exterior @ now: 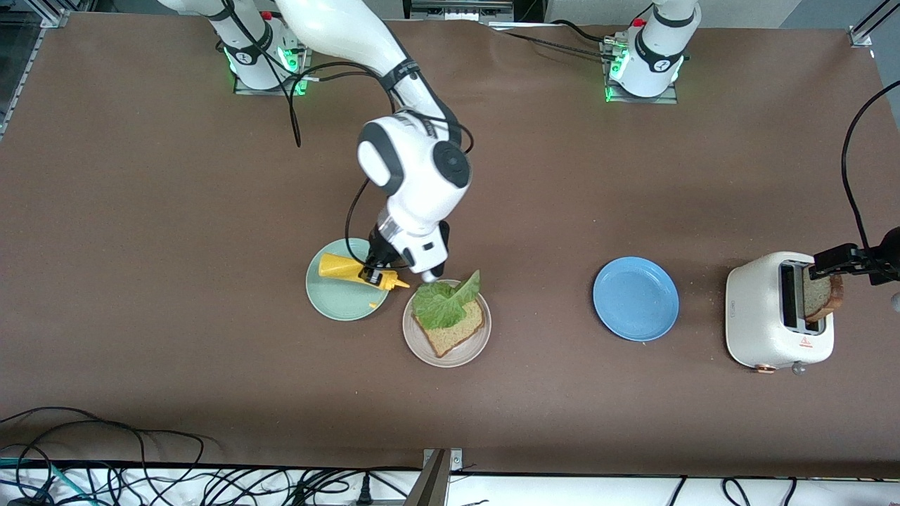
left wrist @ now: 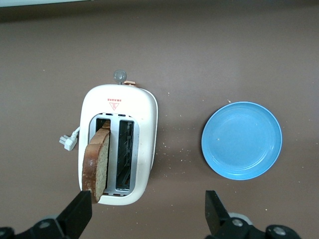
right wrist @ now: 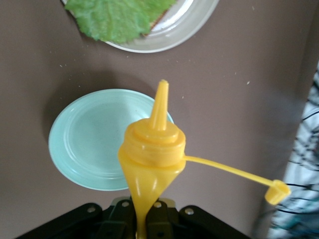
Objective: Make sandwich on beige plate with both arms
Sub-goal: 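Carry the mustard bottle back and lower it beside the green plate, then open the right gripper off the mustard while the left gripper grasps the toast, then lift the toast out with the left gripper while the right gripper withdraws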
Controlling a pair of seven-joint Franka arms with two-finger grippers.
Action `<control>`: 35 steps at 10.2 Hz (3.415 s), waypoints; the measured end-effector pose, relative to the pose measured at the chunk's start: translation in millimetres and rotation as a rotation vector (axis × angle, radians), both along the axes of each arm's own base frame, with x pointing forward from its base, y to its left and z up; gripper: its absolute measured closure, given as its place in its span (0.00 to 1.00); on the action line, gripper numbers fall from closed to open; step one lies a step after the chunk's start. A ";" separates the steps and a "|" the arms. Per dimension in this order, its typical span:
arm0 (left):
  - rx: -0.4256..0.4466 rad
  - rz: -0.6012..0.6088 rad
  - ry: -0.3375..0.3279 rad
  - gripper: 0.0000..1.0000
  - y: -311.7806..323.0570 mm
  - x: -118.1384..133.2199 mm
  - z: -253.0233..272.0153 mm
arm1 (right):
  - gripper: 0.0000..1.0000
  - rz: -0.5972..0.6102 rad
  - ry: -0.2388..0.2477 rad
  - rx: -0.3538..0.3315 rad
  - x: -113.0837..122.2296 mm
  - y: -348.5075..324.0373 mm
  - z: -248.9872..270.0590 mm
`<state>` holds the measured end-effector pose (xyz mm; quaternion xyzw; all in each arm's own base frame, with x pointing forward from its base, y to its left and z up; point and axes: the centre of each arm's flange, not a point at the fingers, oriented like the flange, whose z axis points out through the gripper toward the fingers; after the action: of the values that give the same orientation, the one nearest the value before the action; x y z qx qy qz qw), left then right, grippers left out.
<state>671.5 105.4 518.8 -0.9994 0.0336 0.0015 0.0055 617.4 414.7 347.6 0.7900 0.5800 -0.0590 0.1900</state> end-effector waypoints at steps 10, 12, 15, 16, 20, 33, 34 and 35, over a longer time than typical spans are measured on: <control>0.068 -0.232 0.092 0.00 92.0 3.8 -75.8 | 0.94 -0.193 0.553 1.027 79.5 -272.3 -9.8; 0.061 -0.250 0.134 0.00 94.8 7.0 -105.3 | 0.94 -0.114 0.621 1.175 71.4 -312.9 -28.6; 0.034 -0.254 0.175 0.01 95.4 9.3 -138.4 | 0.94 0.051 0.666 1.325 53.3 -344.4 -53.7; 0.029 -0.254 0.184 0.08 95.6 8.9 -142.7 | 0.94 0.105 0.670 1.360 46.7 -353.2 -62.8; 0.013 -0.253 0.228 0.38 94.8 4.7 -153.8 | 0.94 0.330 0.619 1.481 30.0 -393.2 -100.1; 0.019 -0.205 0.055 0.91 49.6 -22.8 19.4 | 0.94 0.641 0.342 1.568 25.7 -427.6 -196.2; -0.039 -0.161 0.049 0.91 29.3 -20.7 19.8 | 0.92 0.636 0.327 1.581 26.0 -426.5 -200.8; -0.104 -0.107 0.047 0.91 3.3 -17.7 19.2 | 0.88 0.632 0.322 1.588 25.5 -426.2 -205.0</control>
<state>653.8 108.7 538.0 -0.9948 0.0870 0.0228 -0.0472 642.9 -11.4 142.7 0.4727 0.6616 0.3075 -0.4943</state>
